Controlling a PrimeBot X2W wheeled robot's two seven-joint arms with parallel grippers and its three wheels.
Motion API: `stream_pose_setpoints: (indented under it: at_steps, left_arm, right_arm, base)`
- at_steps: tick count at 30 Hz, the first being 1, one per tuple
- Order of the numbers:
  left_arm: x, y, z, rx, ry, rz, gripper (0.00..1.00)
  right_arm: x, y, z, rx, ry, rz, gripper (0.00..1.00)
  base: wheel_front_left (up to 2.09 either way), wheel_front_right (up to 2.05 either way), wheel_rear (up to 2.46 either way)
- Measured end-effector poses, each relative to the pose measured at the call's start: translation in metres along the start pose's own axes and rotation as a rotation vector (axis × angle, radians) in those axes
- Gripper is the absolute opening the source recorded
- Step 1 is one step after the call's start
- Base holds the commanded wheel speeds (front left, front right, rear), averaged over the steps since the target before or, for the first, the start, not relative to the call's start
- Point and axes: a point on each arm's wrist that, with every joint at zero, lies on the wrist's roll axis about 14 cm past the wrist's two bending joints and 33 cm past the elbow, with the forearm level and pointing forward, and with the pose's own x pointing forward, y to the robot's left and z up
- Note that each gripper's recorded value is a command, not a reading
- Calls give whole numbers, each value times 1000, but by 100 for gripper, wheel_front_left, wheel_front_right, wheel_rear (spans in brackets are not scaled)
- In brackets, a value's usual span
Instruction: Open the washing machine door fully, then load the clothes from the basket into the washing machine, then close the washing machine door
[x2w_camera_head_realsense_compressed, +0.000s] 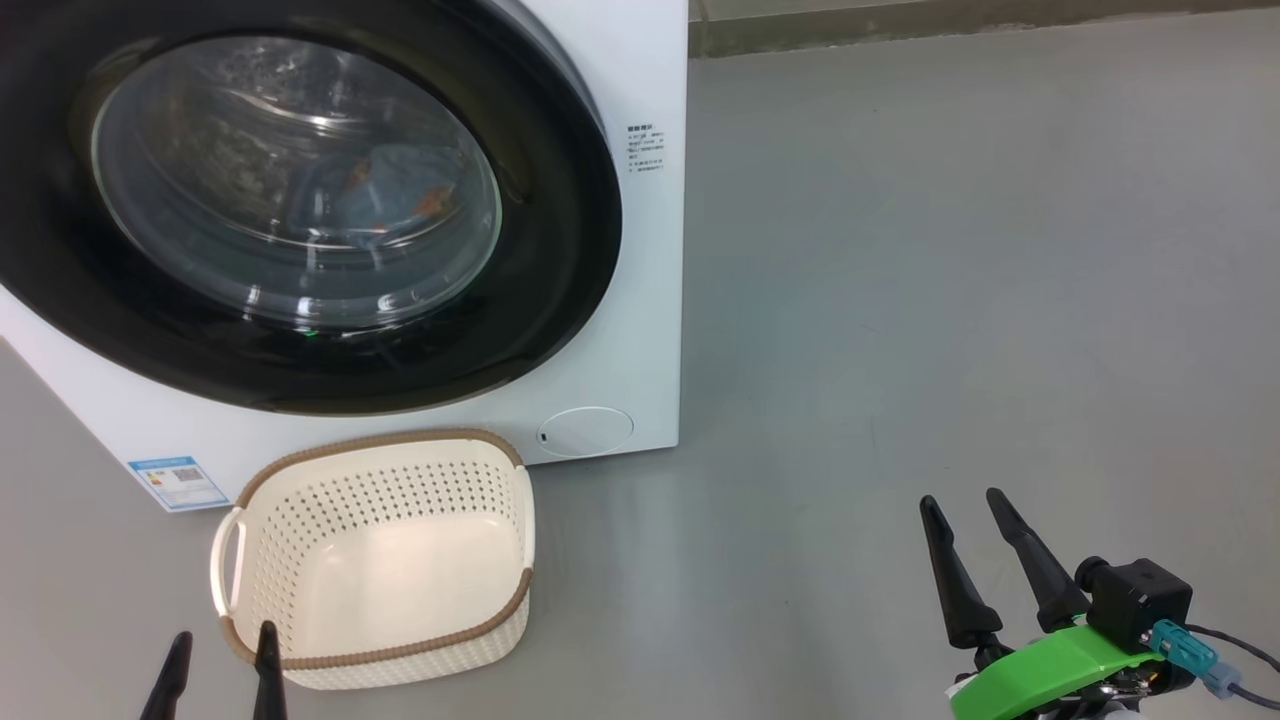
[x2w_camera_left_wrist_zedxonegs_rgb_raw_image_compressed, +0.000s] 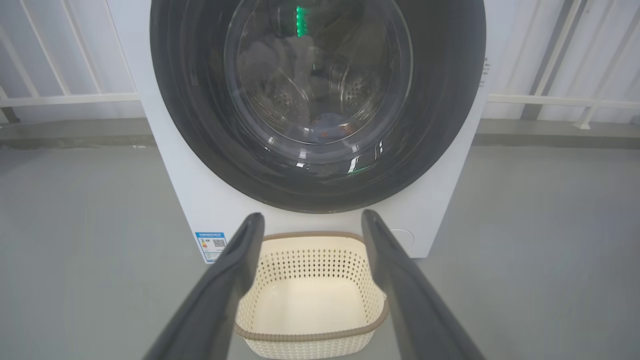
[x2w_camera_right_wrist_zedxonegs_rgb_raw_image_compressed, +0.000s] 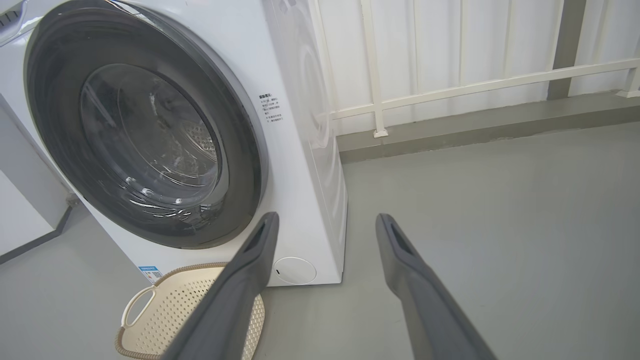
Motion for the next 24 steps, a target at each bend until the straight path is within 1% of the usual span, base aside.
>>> stream_pose_setpoints:
  at_steps: [24]
  left_arm:
    - [-3,-1,3,-9,-10,3,100]
  right_arm:
    - [1,5,1,-6,-3,15,100]
  base:
    - [0,0,0]
